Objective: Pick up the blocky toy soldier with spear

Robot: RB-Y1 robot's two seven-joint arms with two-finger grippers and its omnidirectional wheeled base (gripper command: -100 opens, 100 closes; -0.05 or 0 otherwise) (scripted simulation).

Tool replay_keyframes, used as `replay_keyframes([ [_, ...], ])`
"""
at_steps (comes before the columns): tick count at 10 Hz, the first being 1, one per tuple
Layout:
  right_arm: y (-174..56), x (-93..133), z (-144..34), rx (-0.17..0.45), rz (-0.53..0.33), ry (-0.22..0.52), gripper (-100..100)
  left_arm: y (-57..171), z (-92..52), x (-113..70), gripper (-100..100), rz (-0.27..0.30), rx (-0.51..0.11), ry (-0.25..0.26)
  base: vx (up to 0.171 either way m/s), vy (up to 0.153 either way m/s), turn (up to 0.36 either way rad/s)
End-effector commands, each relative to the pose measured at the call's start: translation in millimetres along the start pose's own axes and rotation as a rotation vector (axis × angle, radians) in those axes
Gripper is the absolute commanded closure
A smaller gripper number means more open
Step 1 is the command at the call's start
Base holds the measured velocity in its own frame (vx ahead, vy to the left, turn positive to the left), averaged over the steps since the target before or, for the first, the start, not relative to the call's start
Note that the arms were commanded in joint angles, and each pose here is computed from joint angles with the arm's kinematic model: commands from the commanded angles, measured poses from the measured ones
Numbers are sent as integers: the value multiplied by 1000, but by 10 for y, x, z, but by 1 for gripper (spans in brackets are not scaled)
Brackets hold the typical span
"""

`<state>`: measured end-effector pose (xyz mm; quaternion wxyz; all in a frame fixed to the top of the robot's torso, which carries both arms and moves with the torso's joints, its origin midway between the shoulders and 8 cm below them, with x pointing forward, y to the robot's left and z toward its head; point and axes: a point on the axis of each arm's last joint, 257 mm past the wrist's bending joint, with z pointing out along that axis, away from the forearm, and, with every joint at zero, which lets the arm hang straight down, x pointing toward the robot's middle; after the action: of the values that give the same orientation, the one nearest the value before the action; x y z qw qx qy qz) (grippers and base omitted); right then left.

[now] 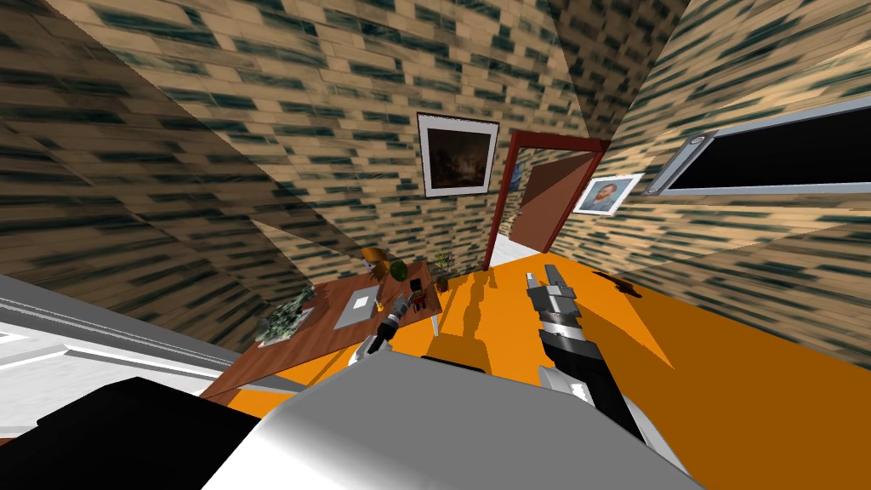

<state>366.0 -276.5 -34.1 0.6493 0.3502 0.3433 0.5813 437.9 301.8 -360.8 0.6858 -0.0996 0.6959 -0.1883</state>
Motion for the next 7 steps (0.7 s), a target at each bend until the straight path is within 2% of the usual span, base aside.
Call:
replay_keyframes([
  [1, 0, 0, 0, 0, 0, 0, 0, 50, 7, 73, -100, 34, -1, 18, 7, 8, -21],
  [2, 0, 0, 0, 0, 0, 0, 0, 98, -30, 137, -100, 32, -12, 33, 7, 7, -10],
  [6, 0, 0, 0, 0, 0, 0, 0, 229, -75, 351, -100, 106, -18, 87, 13, 4, -20],
  [7, 0, 0, 0, 0, 0, 0, 0, 266, -110, 400, -100, 105, -27, 99, 18, 1, -11],
])
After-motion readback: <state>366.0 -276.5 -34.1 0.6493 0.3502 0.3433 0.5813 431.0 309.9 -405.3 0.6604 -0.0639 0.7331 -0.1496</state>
